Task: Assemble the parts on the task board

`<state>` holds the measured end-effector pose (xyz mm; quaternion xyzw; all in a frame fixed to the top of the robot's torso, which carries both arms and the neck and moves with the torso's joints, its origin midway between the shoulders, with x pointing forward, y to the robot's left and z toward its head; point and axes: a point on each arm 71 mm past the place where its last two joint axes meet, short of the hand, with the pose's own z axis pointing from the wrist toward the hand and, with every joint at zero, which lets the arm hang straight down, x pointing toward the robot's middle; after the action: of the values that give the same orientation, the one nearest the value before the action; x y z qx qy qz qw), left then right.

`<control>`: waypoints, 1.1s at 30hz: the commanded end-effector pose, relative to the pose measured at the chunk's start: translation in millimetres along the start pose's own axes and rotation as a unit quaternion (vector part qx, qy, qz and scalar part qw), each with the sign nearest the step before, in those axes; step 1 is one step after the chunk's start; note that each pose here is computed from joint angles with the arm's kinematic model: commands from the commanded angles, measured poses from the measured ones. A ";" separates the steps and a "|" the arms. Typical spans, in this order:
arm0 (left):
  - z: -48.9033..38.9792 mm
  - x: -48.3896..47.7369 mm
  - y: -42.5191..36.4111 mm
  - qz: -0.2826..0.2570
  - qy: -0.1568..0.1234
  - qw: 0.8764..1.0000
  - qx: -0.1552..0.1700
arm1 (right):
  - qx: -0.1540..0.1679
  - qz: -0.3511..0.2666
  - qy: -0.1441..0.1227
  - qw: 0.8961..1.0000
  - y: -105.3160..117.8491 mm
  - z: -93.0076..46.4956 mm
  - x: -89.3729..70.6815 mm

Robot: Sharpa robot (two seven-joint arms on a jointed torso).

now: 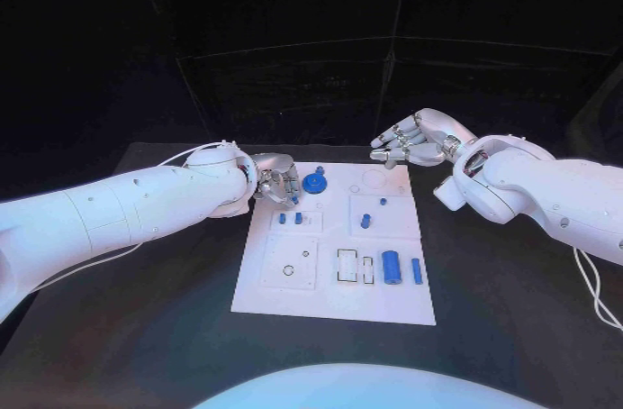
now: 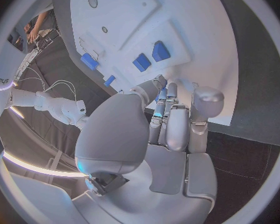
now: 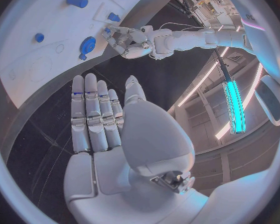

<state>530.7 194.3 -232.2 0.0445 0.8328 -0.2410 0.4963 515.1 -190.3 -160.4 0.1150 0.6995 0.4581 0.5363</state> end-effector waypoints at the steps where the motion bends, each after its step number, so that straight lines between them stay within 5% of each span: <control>1: 0.2 -0.4 -0.2 -0.001 0.002 1.000 -0.001 | -0.004 0.001 0.001 1.000 1.4 0.3 -0.4; 15: -5.7 -4.2 7.9 -0.009 -0.016 1.000 -0.003 | 0.024 -0.054 0.017 0.998 -7.2 -2.2 -3.0; 21: -15.6 -13.0 18.3 -0.102 -0.061 0.993 0.022 | 0.038 -0.160 0.039 0.986 -14.8 -6.0 -5.5; 27: -30.9 -26.0 31.0 -0.293 -0.136 0.945 0.057 | 0.045 -0.278 0.054 0.958 -22.2 -9.9 -3.2; 33: -41.7 -31.0 29.4 -0.476 -0.177 0.855 0.105 | 0.043 -0.344 0.061 0.936 -29.3 -12.5 8.8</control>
<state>520.2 240.3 -210.4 -0.2197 0.7241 -0.4440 0.4799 511.1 -208.3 -186.5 -0.0738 0.7514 0.2787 0.5935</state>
